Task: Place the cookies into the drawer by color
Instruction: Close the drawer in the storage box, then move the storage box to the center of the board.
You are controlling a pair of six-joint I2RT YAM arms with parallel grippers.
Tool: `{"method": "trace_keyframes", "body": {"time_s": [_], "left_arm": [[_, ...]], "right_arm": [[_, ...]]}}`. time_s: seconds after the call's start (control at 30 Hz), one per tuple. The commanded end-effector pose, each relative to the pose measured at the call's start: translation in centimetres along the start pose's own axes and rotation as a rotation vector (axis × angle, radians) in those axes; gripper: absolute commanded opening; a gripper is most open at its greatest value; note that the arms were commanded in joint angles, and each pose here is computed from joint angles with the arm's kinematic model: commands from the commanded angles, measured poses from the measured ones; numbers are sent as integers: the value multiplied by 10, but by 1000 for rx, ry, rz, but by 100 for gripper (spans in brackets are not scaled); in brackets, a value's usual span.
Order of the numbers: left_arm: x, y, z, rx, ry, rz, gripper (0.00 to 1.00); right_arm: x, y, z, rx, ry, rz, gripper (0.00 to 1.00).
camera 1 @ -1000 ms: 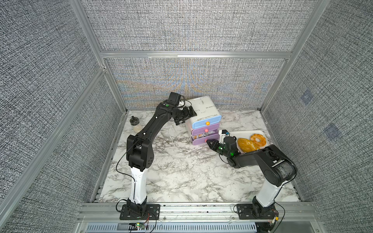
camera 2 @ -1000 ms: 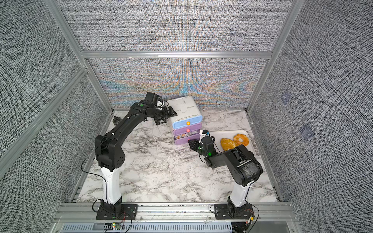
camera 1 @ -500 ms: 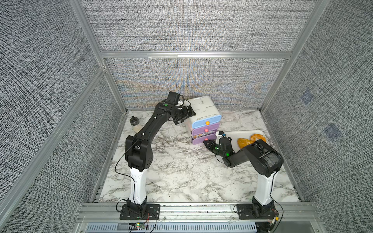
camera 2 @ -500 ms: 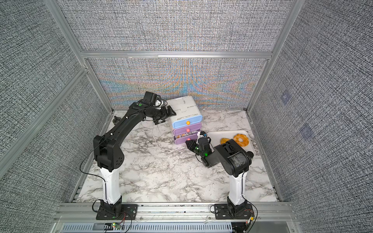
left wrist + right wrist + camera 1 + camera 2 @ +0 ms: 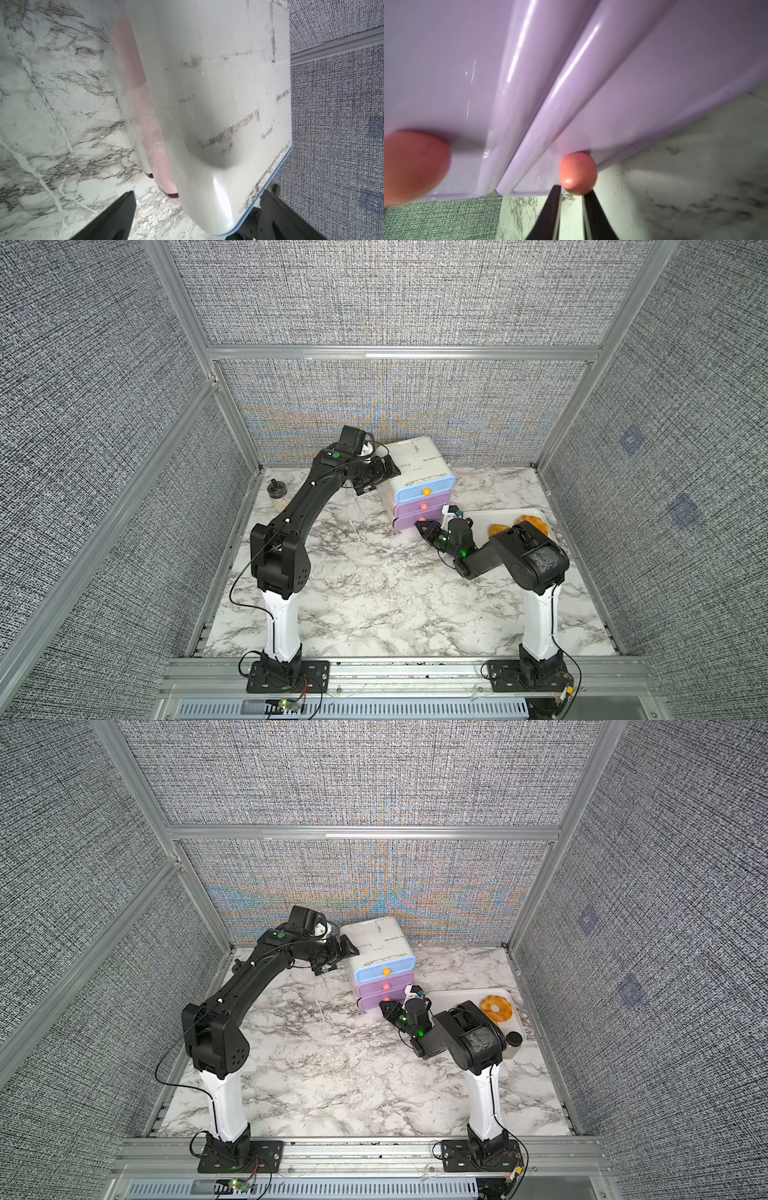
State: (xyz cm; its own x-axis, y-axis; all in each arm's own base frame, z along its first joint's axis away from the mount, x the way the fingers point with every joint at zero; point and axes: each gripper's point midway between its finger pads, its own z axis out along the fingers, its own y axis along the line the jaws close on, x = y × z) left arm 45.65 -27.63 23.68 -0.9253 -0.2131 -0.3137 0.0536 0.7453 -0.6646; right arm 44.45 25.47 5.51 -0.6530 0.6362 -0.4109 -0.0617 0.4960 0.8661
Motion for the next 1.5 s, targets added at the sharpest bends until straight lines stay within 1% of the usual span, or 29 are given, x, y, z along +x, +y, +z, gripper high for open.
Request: {"method": "trace_keyframes", "body": {"time_s": [0.0, 0.03, 0.07, 0.13, 0.23, 0.3, 0.4, 0.53, 0.7, 0.73, 0.77, 0.93, 1.03, 1.1, 1.17, 1.27, 1.37, 1.47], "left_arm": [[4, 0, -2, 4, 9, 5, 99], [5, 2, 0, 3, 12, 4, 99], [4, -5, -11, 15, -4, 14, 99], [5, -6, -14, 20, -10, 14, 99], [8, -9, -22, 33, -25, 18, 99], [10, -10, -28, 39, -37, 20, 99], [12, -11, -37, 42, -60, 23, 99], [14, -11, -42, 45, -79, 20, 99], [12, -11, -38, 54, -84, 6, 99], [11, -10, -36, 55, -82, 5, 99], [10, -11, -33, 56, -79, 5, 99], [2, -9, -16, 39, -42, 4, 99], [-2, -7, -7, 34, -27, 2, 99], [-4, -3, 1, 26, -15, -3, 99], [-5, 0, 9, 22, -1, -10, 99], [-5, -1, 14, 33, 14, -11, 99], [-1, -4, 14, 53, 27, -8, 98], [4, -7, 8, 72, 25, -4, 95]], "right_arm": [[-7, 23, 7, -73, -22, -10, 24], [-6, 22, 9, -68, -17, -9, 24], [-6, 22, 9, -64, -16, -7, 24], [-6, 24, 3, -64, -22, -4, 24], [-7, 21, -18, -28, -32, -13, 24], [-10, 29, -34, -25, -36, -36, 24], [-20, 44, -59, -6, -41, -110, 25], [-46, 71, -88, 9, -41, -226, 34], [-93, 110, -109, -5, -55, -348, 51], [-103, 116, -110, -10, -51, -367, 57], [-114, 121, -110, -16, -43, -383, 60], [-156, 130, -94, -4, 13, -438, 72], [-170, 128, -76, 0, 66, -463, 76], [-173, 125, -64, -3, 105, -468, 77], [-170, 127, -52, -40, 154, -478, 77], [-155, 136, -39, -109, 237, -500, 76], [-132, 142, -33, -106, 298, -555, 74], [-112, 145, -37, -106, 321, -570, 71]]}}
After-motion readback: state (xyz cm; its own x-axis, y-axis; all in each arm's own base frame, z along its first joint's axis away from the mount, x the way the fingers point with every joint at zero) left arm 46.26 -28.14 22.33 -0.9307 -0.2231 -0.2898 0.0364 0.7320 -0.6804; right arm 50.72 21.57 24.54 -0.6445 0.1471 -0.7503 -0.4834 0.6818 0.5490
